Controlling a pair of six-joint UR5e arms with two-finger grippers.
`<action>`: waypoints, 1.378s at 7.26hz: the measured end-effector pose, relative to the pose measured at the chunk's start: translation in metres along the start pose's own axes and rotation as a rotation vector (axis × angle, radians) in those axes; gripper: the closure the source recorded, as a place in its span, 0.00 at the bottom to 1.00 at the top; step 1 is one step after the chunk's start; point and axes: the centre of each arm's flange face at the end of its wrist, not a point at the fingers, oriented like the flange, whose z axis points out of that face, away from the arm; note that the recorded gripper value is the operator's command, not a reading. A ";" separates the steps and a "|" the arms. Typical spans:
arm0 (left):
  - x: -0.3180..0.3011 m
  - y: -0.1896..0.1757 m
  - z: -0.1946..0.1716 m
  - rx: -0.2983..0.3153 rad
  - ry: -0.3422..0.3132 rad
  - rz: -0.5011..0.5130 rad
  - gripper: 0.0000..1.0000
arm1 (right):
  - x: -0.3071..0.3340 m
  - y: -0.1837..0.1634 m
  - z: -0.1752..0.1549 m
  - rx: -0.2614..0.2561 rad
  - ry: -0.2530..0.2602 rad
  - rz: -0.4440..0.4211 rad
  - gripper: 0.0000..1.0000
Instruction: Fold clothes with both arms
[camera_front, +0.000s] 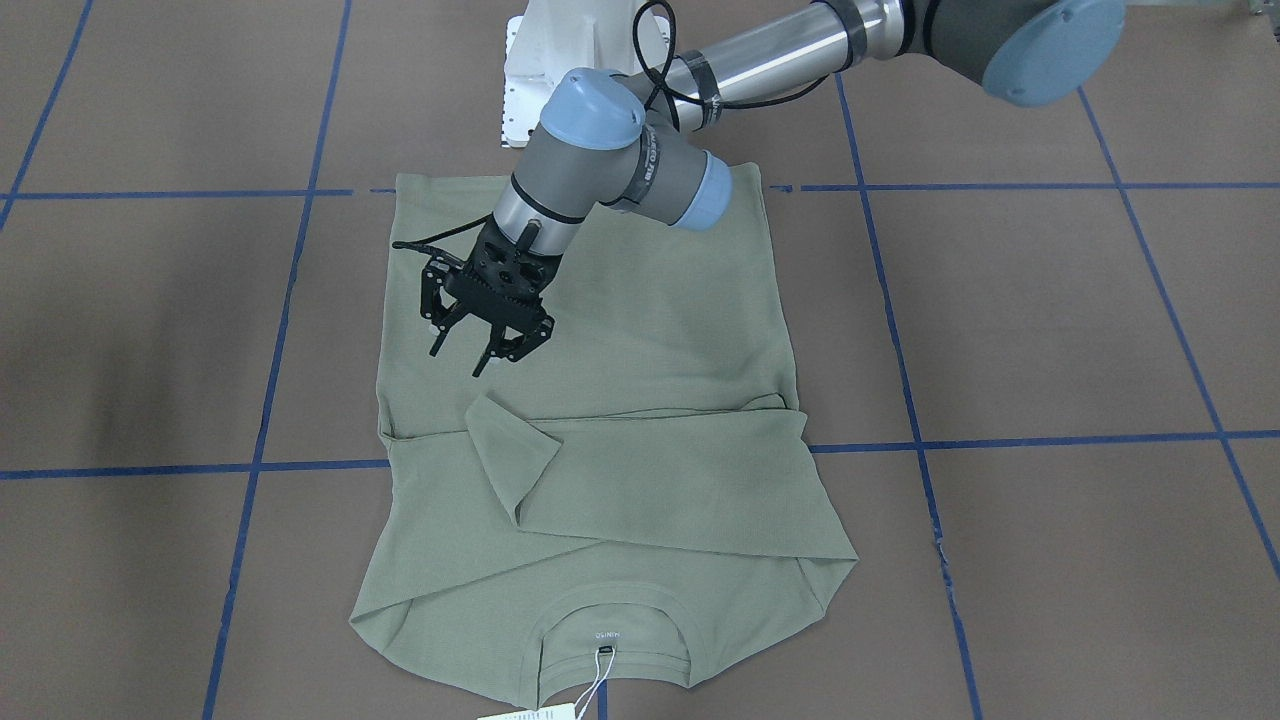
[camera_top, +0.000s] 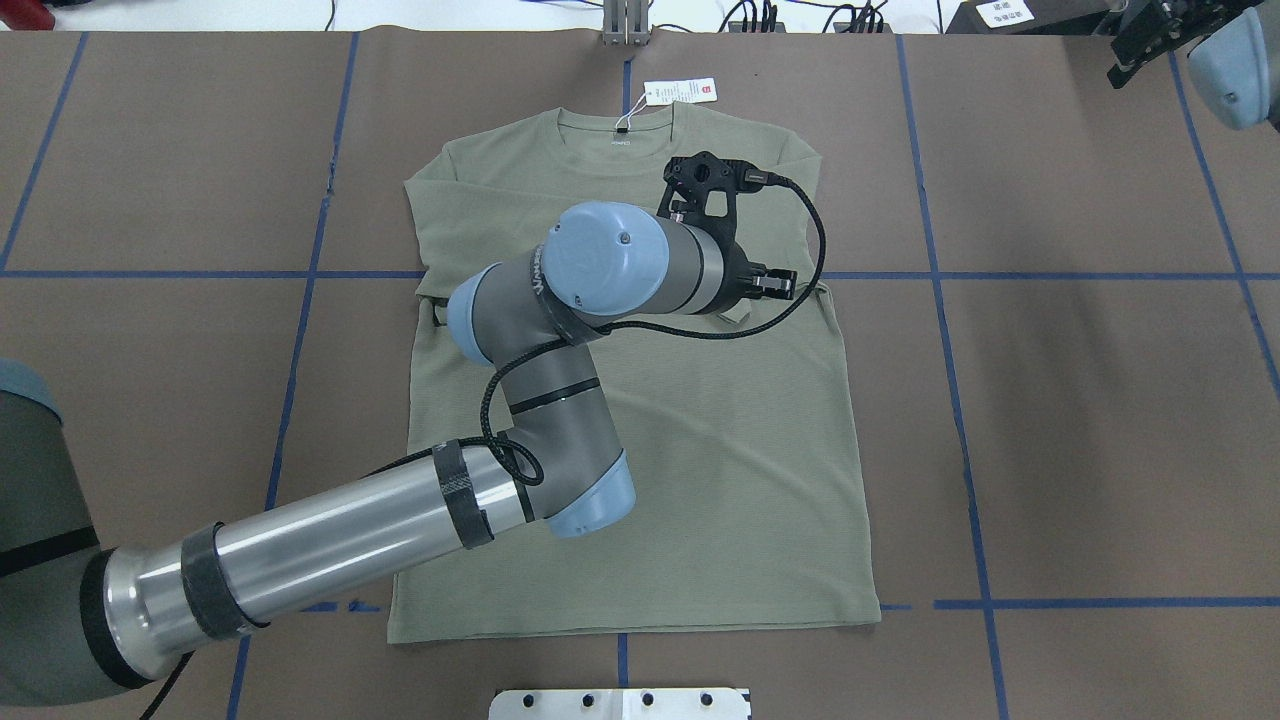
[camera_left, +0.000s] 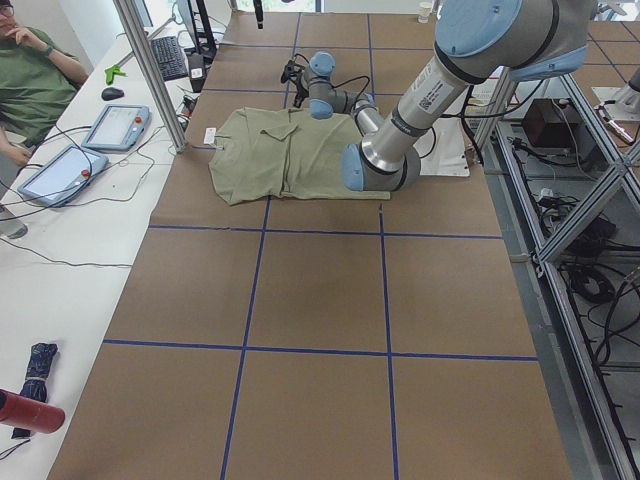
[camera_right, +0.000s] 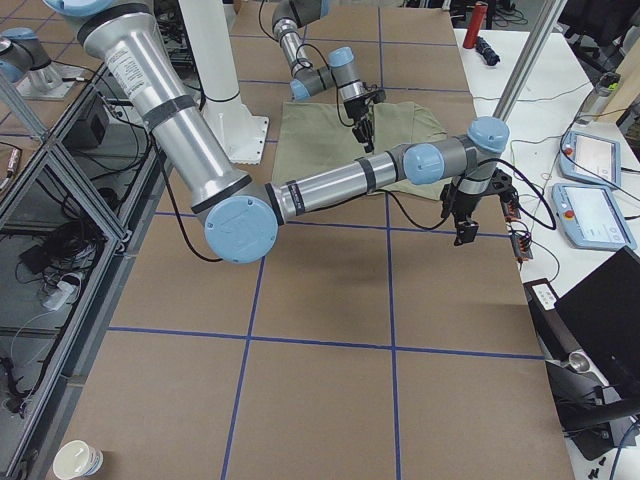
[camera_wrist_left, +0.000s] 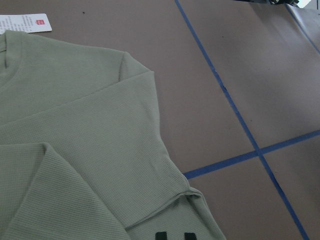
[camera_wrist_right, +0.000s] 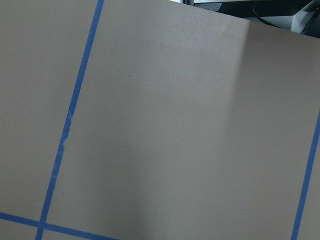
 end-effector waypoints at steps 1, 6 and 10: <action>-0.030 -0.026 -0.027 -0.094 -0.074 0.030 0.00 | -0.019 -0.002 0.007 0.010 -0.025 -0.014 0.00; -0.291 -0.110 -0.201 -0.284 -0.201 0.265 0.00 | -0.283 -0.021 0.062 0.085 0.015 0.132 0.06; -0.417 -0.107 -0.268 -0.324 -0.189 0.332 0.00 | -0.505 0.002 0.119 0.130 0.179 0.151 0.25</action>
